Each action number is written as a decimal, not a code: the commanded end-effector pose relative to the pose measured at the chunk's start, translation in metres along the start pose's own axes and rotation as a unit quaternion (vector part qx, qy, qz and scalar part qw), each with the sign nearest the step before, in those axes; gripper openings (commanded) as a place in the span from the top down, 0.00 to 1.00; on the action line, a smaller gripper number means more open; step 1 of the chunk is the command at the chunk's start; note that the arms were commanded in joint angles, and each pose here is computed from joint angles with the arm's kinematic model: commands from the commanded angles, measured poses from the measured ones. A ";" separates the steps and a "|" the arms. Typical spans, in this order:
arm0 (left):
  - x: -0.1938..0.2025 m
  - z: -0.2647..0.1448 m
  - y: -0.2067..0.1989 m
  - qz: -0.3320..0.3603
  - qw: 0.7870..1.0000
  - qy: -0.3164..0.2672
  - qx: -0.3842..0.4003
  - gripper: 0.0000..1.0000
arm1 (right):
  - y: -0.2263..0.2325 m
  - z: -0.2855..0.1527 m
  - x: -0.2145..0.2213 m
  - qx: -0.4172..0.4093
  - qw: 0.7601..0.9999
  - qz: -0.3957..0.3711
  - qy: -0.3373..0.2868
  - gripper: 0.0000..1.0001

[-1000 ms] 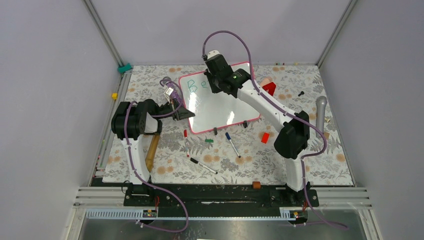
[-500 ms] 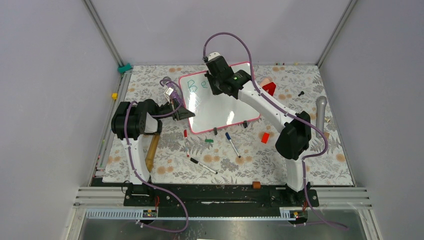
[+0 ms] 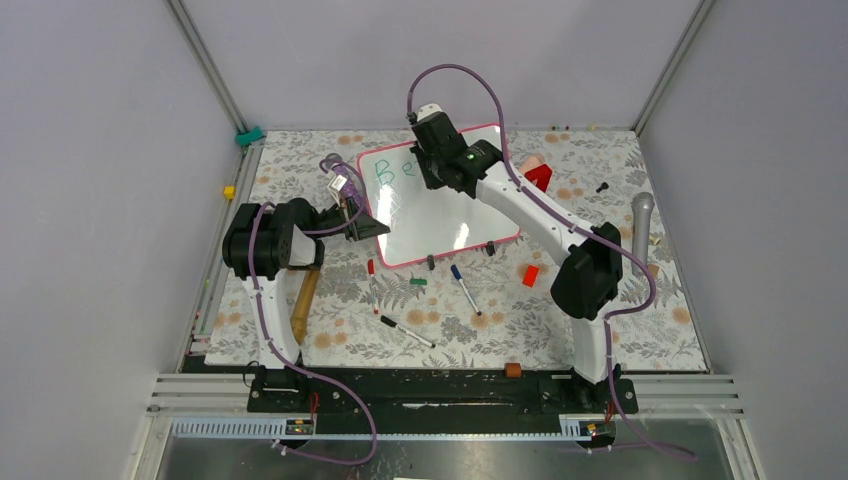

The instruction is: Write a sentence on the whiteboard

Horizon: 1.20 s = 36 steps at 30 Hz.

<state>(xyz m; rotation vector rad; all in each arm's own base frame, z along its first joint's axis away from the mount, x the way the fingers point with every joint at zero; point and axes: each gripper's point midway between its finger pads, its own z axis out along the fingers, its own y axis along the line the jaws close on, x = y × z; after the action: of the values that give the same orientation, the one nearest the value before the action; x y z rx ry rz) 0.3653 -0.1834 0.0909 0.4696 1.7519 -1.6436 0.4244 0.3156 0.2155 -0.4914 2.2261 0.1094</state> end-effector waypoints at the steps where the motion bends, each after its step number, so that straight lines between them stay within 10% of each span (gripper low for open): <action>1: 0.008 0.007 0.000 0.002 1.000 0.016 0.012 1.00 | -0.015 -0.010 -0.020 0.031 0.999 0.013 -0.030 1.00; 14: 0.010 0.006 -0.006 0.038 0.999 0.019 0.016 1.00 | -0.001 -0.057 -0.053 -0.093 0.987 0.071 -0.107 1.00; 36: 0.018 0.009 -0.010 0.027 0.998 0.044 0.038 1.00 | -0.022 -0.050 -0.041 -0.047 0.992 0.042 -0.113 1.00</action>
<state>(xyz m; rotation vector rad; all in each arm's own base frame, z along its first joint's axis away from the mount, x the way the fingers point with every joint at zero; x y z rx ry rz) 0.3636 -0.1846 0.0895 0.5215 1.7280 -1.6195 0.4158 0.2943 0.2585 -0.4243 2.0902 0.2873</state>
